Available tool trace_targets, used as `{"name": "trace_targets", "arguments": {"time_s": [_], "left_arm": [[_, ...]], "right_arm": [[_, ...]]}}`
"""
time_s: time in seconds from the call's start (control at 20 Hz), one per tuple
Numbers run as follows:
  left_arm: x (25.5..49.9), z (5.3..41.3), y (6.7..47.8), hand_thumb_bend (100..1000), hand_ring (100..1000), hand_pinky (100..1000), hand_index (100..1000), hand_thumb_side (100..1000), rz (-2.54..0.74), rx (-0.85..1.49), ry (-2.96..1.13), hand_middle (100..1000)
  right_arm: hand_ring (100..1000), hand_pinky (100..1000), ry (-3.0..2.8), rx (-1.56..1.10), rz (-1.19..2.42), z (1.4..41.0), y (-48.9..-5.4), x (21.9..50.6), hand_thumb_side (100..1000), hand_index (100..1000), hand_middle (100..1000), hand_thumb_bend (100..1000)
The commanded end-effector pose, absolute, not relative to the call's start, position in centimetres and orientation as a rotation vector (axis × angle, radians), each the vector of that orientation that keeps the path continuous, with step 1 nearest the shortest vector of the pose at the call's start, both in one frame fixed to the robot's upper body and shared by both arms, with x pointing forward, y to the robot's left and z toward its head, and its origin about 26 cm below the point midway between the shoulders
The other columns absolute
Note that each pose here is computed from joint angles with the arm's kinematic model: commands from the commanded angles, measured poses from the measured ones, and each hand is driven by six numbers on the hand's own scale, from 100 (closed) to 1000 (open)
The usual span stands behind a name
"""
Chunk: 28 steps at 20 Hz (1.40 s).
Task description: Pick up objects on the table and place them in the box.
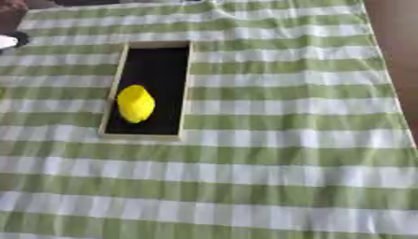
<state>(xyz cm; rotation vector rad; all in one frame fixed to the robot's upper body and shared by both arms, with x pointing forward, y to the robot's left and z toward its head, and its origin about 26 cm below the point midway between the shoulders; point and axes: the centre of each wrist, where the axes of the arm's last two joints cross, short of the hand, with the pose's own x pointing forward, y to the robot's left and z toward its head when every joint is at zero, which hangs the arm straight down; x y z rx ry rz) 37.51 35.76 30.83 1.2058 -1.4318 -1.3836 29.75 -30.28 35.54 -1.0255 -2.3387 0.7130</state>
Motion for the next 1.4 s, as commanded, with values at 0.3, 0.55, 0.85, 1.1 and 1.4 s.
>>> {"name": "trace_targets", "arguments": {"time_s": [0.3,0.55,0.85,1.1,1.4], "left_arm": [[37.8,30.6,41.0,522,905,939,942,138,-1.245,1.286,-1.26,860],[38.1,29.4,43.9,523,902,936,941,129,-1.142,1.294,-1.176,858],[38.3,27.8,46.9,532,898,935,942,135,-1.029,1.274,-1.088,855],[38.2,26.2,48.7,547,894,931,940,156,-0.956,1.235,-1.026,849],[38.2,24.9,49.4,547,890,926,938,187,-0.936,1.173,-0.961,847]], "right_arm": [[856,909,-2.343,-1.074,0.713,36.4,-30.6,29.6,561,857,796,100],[855,908,-2.338,-1.078,0.707,36.4,-30.6,29.9,563,855,795,100],[854,908,-2.333,-1.086,0.704,36.3,-30.7,30.0,563,855,794,100],[854,908,-2.333,-1.087,0.701,36.2,-30.7,30.1,563,854,794,100],[854,909,-2.339,-1.082,0.705,36.2,-30.7,30.1,561,854,793,100]]}}
